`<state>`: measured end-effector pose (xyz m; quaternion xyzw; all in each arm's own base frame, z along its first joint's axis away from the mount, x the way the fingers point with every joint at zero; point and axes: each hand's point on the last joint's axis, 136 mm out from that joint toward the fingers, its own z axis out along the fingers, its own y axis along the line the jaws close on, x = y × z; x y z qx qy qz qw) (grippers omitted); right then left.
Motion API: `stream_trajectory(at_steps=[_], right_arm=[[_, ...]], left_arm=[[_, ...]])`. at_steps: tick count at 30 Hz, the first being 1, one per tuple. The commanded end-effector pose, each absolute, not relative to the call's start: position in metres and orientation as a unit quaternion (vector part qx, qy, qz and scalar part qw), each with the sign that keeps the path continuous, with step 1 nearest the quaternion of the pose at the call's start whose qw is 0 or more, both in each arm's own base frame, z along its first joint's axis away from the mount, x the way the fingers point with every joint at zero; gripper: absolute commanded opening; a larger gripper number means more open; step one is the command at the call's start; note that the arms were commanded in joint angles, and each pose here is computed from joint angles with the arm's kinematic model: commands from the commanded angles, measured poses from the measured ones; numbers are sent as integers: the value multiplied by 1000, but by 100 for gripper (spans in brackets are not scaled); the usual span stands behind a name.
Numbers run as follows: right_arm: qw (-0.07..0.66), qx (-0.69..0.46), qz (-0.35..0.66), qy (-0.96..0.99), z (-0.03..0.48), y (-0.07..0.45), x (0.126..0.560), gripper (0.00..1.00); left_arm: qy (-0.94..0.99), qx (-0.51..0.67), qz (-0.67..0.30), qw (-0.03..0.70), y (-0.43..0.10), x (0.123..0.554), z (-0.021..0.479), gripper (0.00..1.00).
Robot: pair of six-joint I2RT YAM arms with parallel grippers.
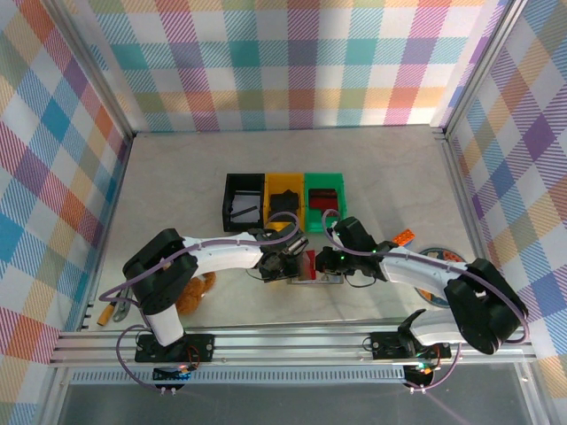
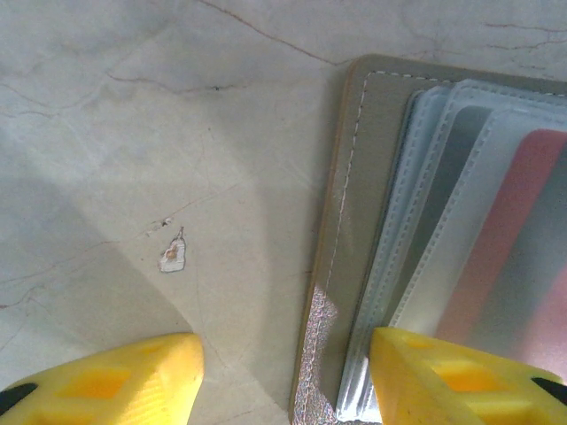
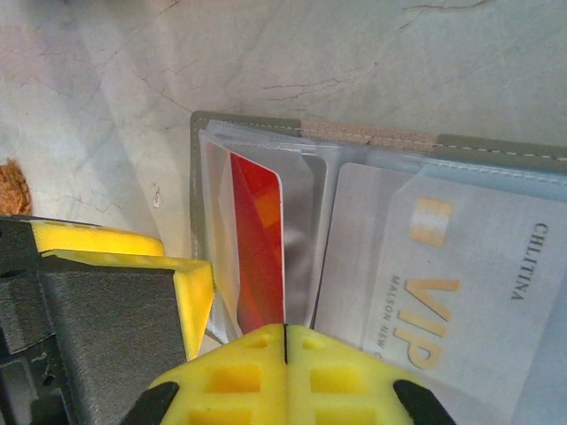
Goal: Take the credit cards out of the card holder
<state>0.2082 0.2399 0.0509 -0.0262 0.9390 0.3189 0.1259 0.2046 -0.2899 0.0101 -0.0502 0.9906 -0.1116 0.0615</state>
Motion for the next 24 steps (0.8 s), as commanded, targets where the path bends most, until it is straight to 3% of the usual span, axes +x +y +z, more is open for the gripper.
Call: stream_trajectory(at_steps=[1,15,24], right_arm=[[125,-29,306,943,49,231,203,0],[105,-35,323,940,46,238,199,0],[110,-37,344,932,49,243,199,18]], left_arm=[[995,-45,-92,-14,-289,170,-51,54],[993,-45,-106,-17,-298,172,-47,54],[992,-49,-108,-31,-301,168,-59,54]])
